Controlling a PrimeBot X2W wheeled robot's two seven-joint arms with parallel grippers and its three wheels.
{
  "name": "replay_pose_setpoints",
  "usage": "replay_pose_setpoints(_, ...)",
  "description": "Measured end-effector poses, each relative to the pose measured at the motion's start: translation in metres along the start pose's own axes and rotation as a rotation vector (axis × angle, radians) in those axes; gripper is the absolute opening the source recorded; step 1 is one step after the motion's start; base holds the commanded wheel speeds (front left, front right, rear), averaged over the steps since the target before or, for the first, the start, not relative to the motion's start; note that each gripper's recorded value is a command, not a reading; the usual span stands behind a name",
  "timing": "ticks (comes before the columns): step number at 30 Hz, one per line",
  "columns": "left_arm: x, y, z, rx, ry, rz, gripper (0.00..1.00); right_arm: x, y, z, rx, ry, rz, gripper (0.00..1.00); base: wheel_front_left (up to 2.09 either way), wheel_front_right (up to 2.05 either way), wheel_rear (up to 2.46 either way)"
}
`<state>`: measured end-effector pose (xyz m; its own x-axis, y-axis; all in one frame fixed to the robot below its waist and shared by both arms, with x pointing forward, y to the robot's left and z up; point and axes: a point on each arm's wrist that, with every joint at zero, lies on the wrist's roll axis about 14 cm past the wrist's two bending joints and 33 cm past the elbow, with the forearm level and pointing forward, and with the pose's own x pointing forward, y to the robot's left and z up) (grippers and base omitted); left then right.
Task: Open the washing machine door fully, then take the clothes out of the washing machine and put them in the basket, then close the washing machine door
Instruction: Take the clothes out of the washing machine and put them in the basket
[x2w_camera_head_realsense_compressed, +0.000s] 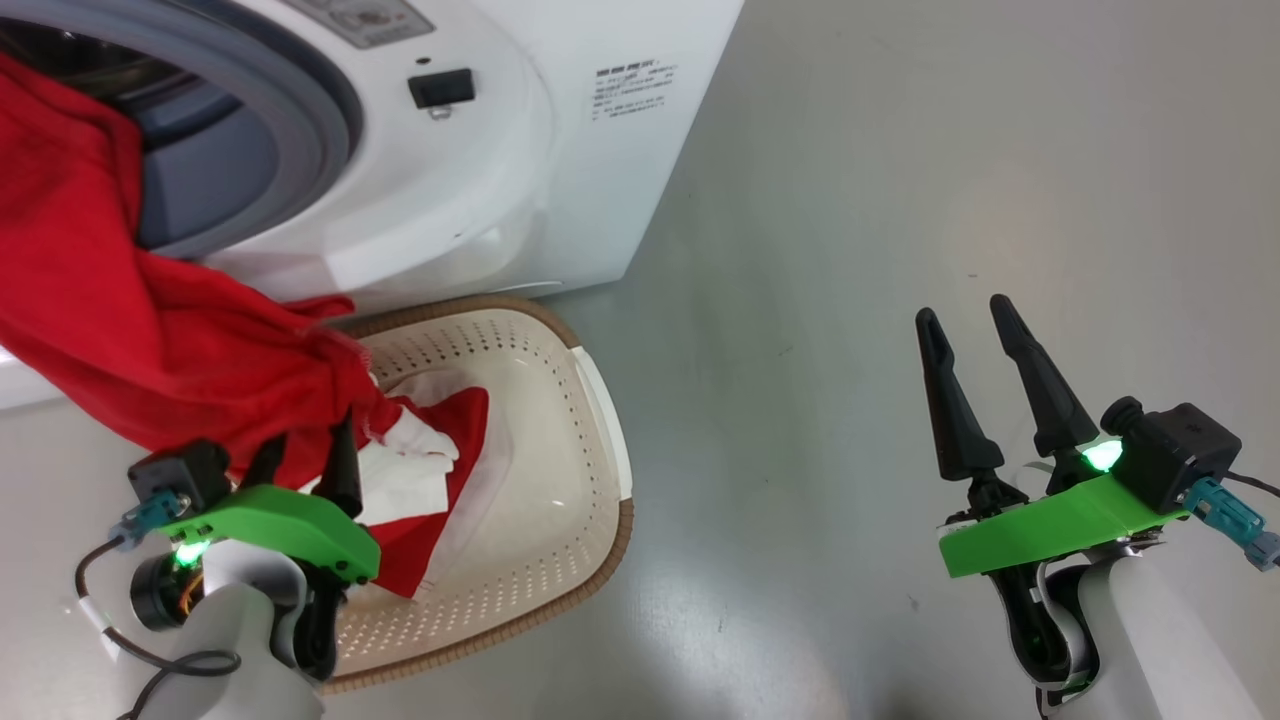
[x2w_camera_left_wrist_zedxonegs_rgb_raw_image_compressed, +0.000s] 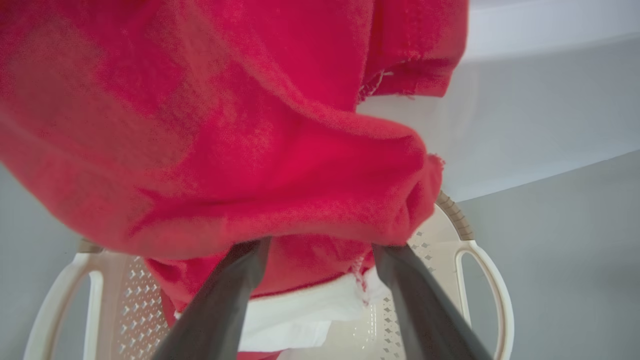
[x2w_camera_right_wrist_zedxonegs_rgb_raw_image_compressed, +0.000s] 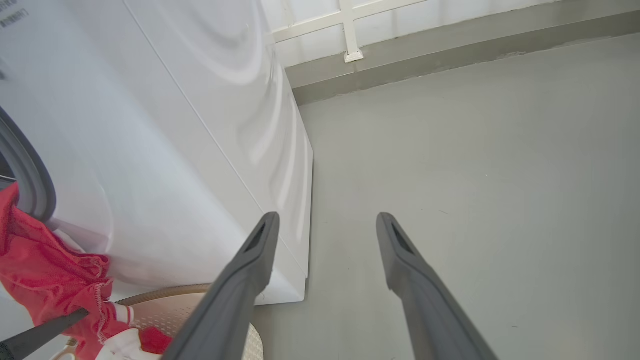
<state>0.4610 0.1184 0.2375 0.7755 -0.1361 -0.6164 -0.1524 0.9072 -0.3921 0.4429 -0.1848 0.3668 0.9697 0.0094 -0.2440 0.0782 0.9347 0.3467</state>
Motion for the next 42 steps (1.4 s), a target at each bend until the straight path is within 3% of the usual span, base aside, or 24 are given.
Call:
replay_pose_setpoints(10,-0.012,-0.009,0.047,0.047,-0.148,-0.035,1.00,0.000,0.016,0.008,0.006,-0.020,0.043,1.00,0.00,0.00,0.00)
replay_pose_setpoints(24,-0.069,-0.005,0.105,0.189,-0.377,-0.037,1.00,-0.001,0.036,0.023,-0.001,-0.054,0.109,1.00,0.00,0.00,0.00)
replay_pose_setpoints(42,-0.125,-0.009,0.112,0.204,-0.485,-0.046,1.00,-0.009,0.042,0.023,-0.014,-0.045,0.133,1.00,0.00,0.00,0.00)
